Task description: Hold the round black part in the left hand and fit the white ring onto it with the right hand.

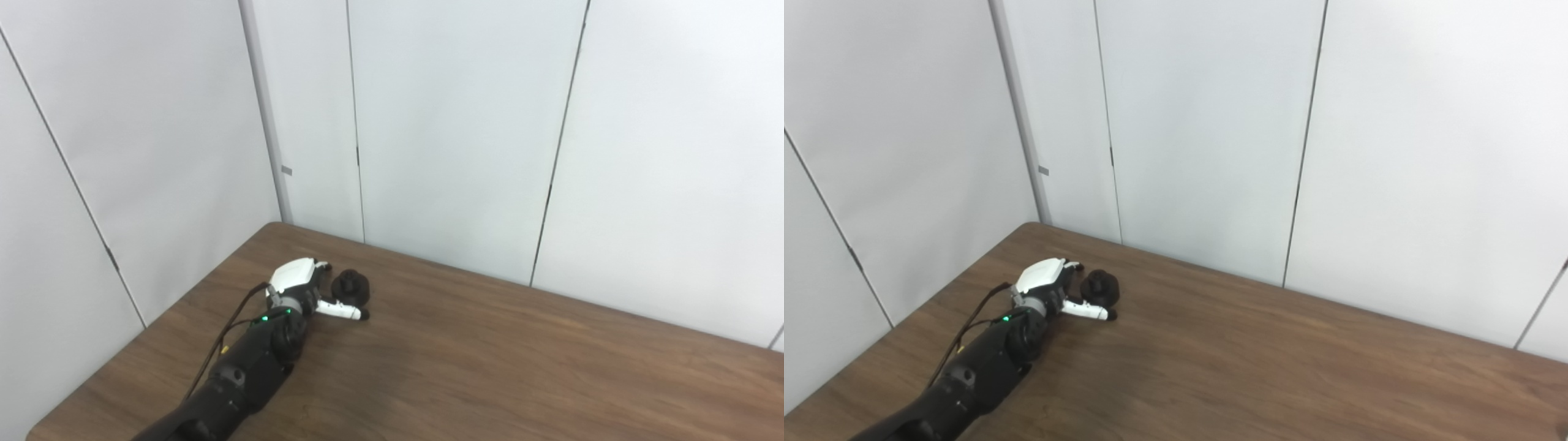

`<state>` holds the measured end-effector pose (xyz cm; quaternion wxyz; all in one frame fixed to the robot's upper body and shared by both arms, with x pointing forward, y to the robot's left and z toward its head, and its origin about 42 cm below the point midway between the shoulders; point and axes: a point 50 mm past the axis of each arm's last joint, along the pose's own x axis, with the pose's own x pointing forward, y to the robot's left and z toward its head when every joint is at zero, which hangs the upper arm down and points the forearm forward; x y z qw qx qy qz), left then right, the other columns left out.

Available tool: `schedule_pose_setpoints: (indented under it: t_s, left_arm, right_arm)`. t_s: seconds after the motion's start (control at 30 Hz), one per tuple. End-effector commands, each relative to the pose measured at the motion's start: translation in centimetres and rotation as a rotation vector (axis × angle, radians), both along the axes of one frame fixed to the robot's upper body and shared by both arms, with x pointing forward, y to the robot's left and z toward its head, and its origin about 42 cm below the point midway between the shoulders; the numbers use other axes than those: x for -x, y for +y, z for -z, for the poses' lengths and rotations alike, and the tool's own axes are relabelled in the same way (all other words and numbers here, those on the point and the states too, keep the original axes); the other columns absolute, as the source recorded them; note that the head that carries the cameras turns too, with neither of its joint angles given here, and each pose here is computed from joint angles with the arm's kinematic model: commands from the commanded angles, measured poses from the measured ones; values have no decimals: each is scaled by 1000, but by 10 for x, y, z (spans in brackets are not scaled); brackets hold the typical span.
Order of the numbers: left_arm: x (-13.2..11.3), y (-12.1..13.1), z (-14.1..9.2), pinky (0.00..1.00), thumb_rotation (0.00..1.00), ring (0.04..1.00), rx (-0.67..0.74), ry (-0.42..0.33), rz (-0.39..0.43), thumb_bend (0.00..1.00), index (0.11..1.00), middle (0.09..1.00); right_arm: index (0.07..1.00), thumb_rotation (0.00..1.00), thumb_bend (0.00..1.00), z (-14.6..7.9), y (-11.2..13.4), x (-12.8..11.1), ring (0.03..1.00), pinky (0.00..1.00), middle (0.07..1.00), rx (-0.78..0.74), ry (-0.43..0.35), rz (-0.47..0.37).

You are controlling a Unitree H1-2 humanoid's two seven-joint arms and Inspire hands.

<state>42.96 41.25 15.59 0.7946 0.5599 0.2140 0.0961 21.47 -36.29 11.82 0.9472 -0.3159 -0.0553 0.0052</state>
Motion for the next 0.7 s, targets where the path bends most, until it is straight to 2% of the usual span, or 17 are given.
schedule_pose_setpoints:
  t_s: [0.0, 0.2, 0.47, 0.5, 0.53, 0.6, 0.67]
  left_arm:
    - [3, 1, 12, 1000, 292, 1000, 8, 112, -1, 1000, 862, 1000]
    - [6, 0, 17, 1000, 259, 1000, -6, 119, 26, 1000, 786, 1000]
    - [12, 4, 23, 1000, 150, 1000, -88, 150, 76, 970, 570, 987]
    - [13, 4, 24, 1000, 109, 1000, -93, 150, 82, 753, 529, 979]
    - [15, 5, 24, 1000, 82, 1000, -94, 147, 87, 619, 502, 963]
    - [19, 5, 27, 1000, 66, 1000, -94, 135, 98, 550, 486, 946]
    - [24, 6, 31, 1000, 58, 1000, -88, 120, 104, 531, 480, 931]
  right_arm:
    - [975, 533, 442, -5, -5, 3, 1000, 1000, 1000, 7, -11, 16]
    - [982, 520, 437, -5, -6, 2, 1000, 994, 1000, 4, -8, 11]
    - [979, 541, 454, -6, -6, 0, 1000, 1000, 1000, 15, -5, 14]
    - [979, 530, 452, -6, -7, 0, 1000, 1000, 1000, 17, -4, 13]
    - [980, 522, 446, -6, -7, -1, 1000, 1000, 1000, 18, -3, 13]
    - [979, 517, 449, -6, -7, -2, 1000, 1000, 1000, 14, -2, 12]
    - [980, 516, 452, -6, -7, -2, 1000, 1000, 1000, 8, -2, 12]
